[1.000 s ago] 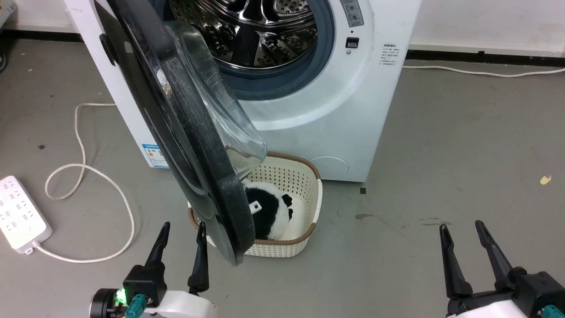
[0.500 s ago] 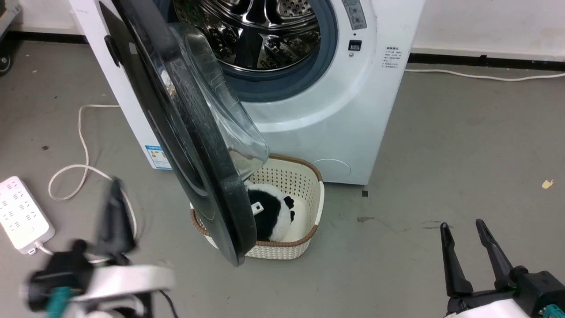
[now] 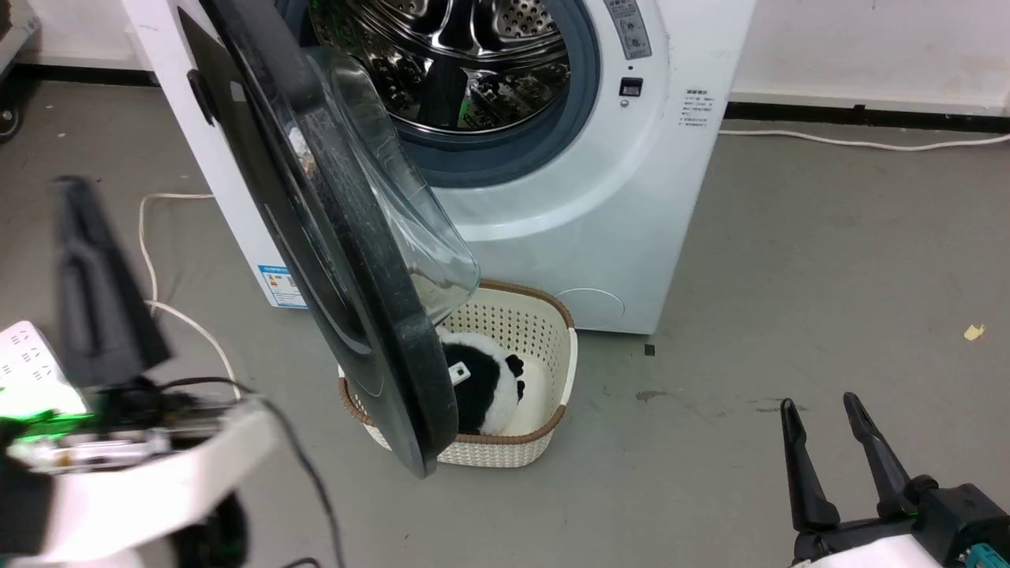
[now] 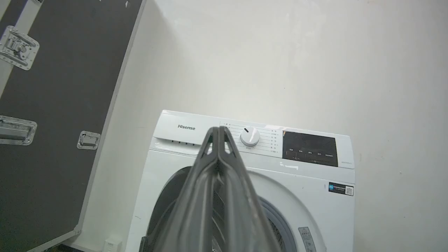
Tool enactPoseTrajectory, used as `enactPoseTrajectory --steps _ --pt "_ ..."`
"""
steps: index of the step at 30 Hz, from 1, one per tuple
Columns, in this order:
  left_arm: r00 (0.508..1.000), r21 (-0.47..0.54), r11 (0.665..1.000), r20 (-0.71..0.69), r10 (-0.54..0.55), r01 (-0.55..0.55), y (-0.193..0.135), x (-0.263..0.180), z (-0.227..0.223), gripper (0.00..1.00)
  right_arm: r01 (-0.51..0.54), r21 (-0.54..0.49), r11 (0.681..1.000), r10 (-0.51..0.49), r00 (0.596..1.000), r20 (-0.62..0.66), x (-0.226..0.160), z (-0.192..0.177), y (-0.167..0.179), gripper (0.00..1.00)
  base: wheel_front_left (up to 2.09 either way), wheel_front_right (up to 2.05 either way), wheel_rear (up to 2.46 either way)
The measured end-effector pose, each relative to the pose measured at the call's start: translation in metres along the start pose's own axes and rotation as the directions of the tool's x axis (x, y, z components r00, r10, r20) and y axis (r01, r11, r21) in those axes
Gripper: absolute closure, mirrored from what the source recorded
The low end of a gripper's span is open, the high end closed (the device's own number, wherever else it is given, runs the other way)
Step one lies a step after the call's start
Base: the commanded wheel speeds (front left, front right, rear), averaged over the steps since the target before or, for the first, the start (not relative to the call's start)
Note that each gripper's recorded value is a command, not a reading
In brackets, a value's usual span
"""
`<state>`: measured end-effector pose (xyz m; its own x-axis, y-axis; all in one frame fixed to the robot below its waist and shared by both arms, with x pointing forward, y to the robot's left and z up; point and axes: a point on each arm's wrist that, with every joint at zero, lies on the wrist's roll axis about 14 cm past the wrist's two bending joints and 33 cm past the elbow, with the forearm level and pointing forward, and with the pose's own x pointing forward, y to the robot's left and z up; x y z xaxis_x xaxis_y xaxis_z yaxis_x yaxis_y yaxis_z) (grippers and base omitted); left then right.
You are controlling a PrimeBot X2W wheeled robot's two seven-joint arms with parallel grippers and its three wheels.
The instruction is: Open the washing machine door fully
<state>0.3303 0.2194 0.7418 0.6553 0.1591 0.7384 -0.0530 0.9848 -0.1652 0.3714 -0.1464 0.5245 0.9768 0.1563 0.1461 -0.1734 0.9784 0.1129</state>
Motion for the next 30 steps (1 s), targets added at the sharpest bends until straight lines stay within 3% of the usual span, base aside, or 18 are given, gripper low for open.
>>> enactPoseTrajectory --steps 8,12,13,14,15,16,17,25,30 --pt "0.963 -0.082 0.980 -0.188 -0.196 0.183 -0.063 -0.019 -0.042 1.00 0.009 0.008 1.000 -0.009 1.000 0.000 0.002 -0.001 -0.003 0.00 0.00 0.00 0.00" --pt "0.871 -0.167 0.956 -0.396 -0.290 0.242 -0.095 -0.056 -0.094 1.00 0.012 0.009 1.000 -0.012 1.000 -0.009 0.004 -0.004 -0.004 0.00 0.00 0.00 0.00" --pt "0.871 -0.167 0.956 -0.396 -0.290 0.242 -0.095 -0.056 -0.094 1.00 0.012 0.009 1.000 -0.012 1.000 -0.009 0.004 -0.004 -0.004 0.00 0.00 0.00 0.00" --pt "0.814 -0.192 0.947 -0.485 -0.320 0.258 -0.104 -0.075 -0.117 1.00 0.014 0.010 1.000 -0.014 1.000 -0.014 0.005 -0.006 -0.005 0.00 0.00 0.00 0.00" --pt "0.814 -0.192 0.947 -0.485 -0.320 0.258 -0.104 -0.075 -0.117 1.00 0.014 0.010 1.000 -0.014 1.000 -0.014 0.005 -0.006 -0.005 0.00 0.00 0.00 0.00" --pt "0.757 -0.220 0.937 -0.553 -0.349 0.271 -0.113 -0.092 -0.136 1.00 0.016 0.012 1.000 -0.016 1.000 -0.022 0.005 -0.009 -0.005 0.00 0.00 0.00 0.00" --pt "0.738 -0.229 0.934 -0.572 -0.358 0.275 -0.117 -0.099 -0.142 1.00 0.018 0.013 1.000 -0.018 1.000 -0.026 0.005 -0.010 -0.006 0.00 0.00 0.00 0.00" --pt "0.597 -0.222 0.948 -0.736 -0.317 0.230 -0.106 -0.145 -0.194 1.00 0.021 0.021 1.000 -0.020 0.999 -0.040 0.009 -0.016 -0.007 0.00 0.00 0.00 0.00" --pt "0.605 -0.177 0.968 -0.757 -0.249 0.176 -0.086 -0.149 -0.203 1.00 0.012 0.028 1.000 -0.010 0.999 -0.049 0.010 -0.020 -0.004 0.00 0.00 0.00 0.00"
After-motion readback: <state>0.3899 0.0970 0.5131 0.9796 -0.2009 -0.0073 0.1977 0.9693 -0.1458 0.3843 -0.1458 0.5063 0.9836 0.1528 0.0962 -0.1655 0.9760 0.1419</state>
